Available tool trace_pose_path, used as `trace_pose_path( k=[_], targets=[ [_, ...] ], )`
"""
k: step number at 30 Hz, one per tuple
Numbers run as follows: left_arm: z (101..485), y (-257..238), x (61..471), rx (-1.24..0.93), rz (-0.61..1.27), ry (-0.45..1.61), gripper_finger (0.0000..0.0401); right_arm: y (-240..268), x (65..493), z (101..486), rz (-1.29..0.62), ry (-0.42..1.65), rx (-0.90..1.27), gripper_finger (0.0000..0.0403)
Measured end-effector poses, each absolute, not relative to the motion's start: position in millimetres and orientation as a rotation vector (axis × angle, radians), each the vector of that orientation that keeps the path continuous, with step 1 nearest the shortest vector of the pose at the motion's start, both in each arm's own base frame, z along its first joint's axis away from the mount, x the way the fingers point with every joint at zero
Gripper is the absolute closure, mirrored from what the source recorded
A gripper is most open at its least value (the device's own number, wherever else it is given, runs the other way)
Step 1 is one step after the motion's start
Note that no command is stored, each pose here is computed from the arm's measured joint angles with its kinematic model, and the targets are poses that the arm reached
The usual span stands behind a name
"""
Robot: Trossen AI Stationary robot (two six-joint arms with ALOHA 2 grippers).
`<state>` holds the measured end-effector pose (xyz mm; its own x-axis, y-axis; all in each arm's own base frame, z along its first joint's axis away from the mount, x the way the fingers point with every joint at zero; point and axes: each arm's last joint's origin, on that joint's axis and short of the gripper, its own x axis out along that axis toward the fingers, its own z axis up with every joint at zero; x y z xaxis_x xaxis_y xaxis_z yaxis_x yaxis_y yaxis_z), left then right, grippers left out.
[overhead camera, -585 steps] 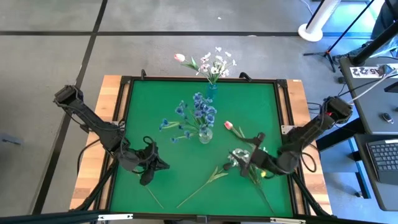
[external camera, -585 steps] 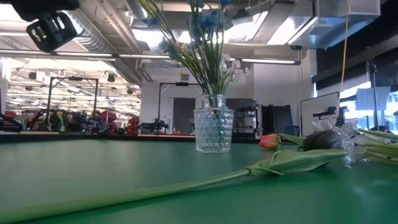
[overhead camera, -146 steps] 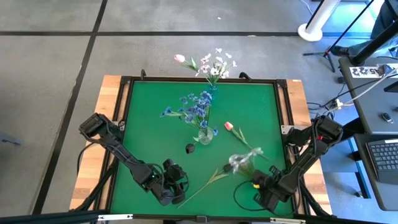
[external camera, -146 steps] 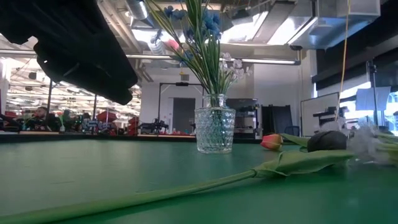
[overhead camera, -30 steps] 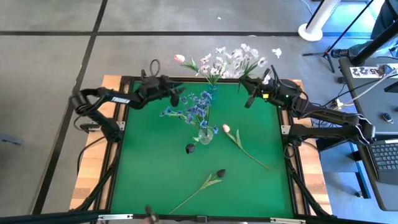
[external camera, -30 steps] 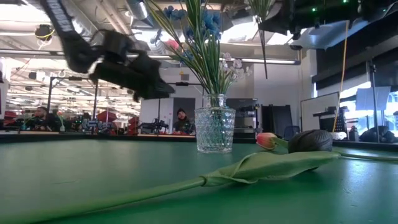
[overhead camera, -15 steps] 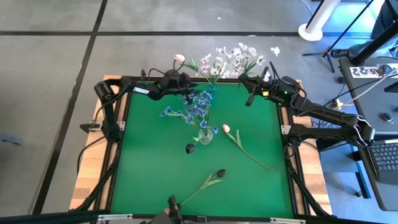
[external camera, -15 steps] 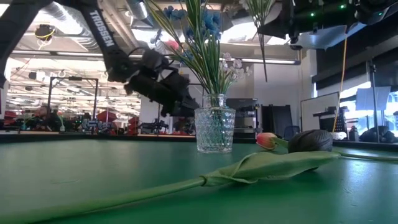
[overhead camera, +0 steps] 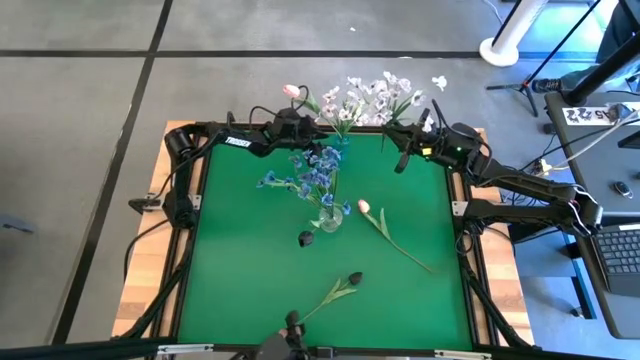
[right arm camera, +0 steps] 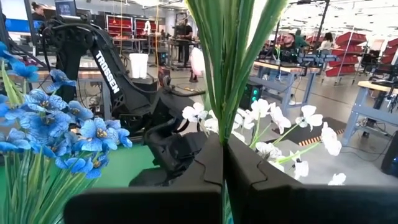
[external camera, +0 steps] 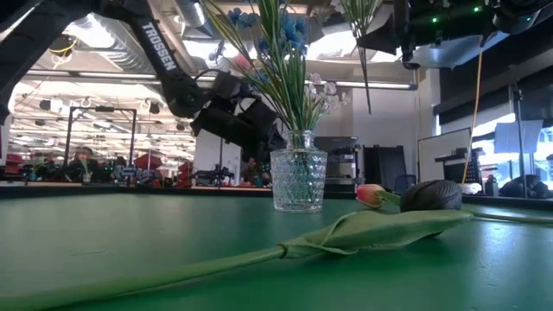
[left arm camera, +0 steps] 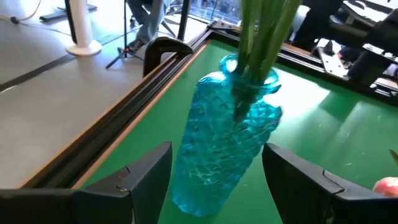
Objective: Sort flowers into vase by color
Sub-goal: Put the white flowers into the blue transparent vase
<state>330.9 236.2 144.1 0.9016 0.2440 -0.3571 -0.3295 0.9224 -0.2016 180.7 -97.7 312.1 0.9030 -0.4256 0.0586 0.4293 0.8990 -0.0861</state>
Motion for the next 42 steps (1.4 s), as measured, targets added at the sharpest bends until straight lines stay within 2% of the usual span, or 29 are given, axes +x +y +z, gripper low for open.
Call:
trace_pose_path(
  k=[19,42],
  targets=[
    [161.3,234.6,350.5,-0.166,0.283,0.398,0.0155,-97.5,180.9,307.3,-0.432,0.015,-0.111,0.0402],
    [166.7,227.0,359.2,-0.067,0.339,0.361,0.0155,-98.4,185.7,301.7,-0.377,0.050,-0.108,0.0402]
  ],
)
